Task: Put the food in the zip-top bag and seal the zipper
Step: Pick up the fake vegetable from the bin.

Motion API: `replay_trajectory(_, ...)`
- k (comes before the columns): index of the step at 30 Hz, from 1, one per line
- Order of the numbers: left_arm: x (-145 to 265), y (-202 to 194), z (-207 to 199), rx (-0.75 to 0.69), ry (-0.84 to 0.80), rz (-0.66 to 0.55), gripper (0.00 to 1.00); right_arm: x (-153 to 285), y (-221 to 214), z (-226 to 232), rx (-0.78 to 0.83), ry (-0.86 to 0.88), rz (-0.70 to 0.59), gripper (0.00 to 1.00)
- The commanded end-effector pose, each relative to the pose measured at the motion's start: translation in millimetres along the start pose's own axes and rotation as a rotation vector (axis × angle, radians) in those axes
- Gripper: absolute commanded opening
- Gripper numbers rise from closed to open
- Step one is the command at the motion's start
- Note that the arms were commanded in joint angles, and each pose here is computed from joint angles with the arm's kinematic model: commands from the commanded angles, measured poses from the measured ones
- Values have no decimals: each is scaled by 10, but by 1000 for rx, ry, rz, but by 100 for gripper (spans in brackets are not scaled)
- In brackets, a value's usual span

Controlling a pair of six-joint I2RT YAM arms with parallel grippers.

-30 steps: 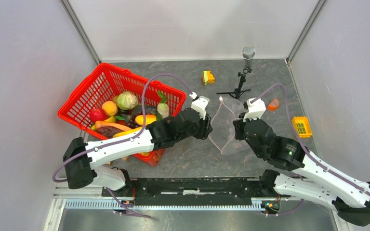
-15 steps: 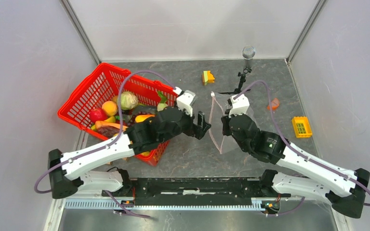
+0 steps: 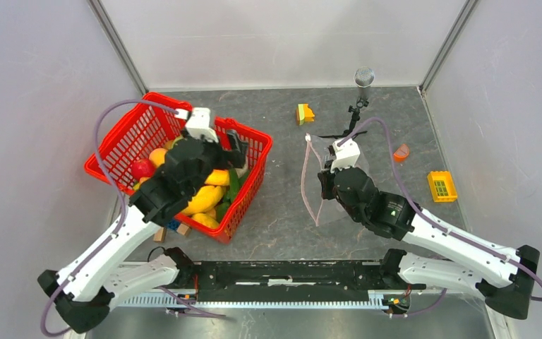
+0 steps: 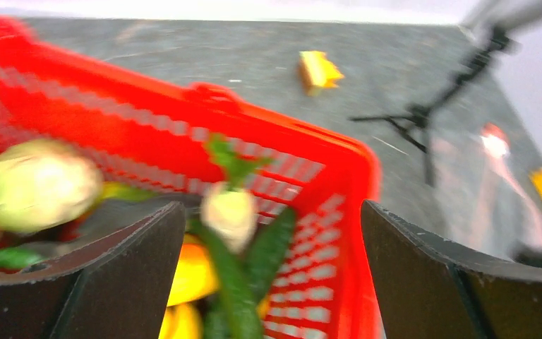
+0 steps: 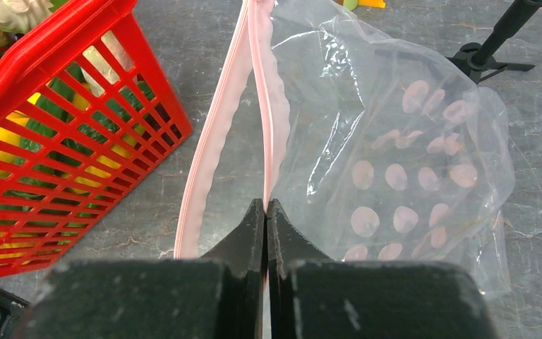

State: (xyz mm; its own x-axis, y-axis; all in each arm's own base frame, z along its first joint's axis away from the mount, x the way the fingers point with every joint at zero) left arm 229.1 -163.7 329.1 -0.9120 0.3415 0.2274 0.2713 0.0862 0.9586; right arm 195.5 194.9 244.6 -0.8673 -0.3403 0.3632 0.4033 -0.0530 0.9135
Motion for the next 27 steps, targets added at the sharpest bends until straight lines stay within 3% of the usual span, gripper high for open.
replay_trajectory(1, -137, -56, 679, 30, 239, 37, 100, 23, 49, 47, -23, 42, -24, 0)
replay_trajectory(6, -450, -132, 1311, 155, 358, 96, 100, 43, 47, 63, -24, 63, -21, 0)
replay_trajectory(12, -825, -438, 1877, 159, 461, 203, 100, 97, 47, 71, -32, 99, -27, 0)
replay_trajectory(18, -808, -548, 2196, 101, 574, 236, 100, 134, 41, 25, -35, 91, -34, 0)
replay_trajectory(27, -1121, -1101, 2404, 87, 556, 420, 100, 137, 43, 20, -42, 94, -44, 1)
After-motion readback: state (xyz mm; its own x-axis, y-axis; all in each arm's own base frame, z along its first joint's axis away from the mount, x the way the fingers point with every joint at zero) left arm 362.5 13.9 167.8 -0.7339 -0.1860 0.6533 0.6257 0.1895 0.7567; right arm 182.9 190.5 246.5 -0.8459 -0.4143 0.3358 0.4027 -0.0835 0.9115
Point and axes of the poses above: each gripper's point midway between its finger pads, its own x axis back along the fingers, its own z axis along the line the jaws close on, y = z × x, the point moved 4 cm from there along x, back along the fingers, and after that the axes turned 4 degrees about -x, right-handed, at the moved point
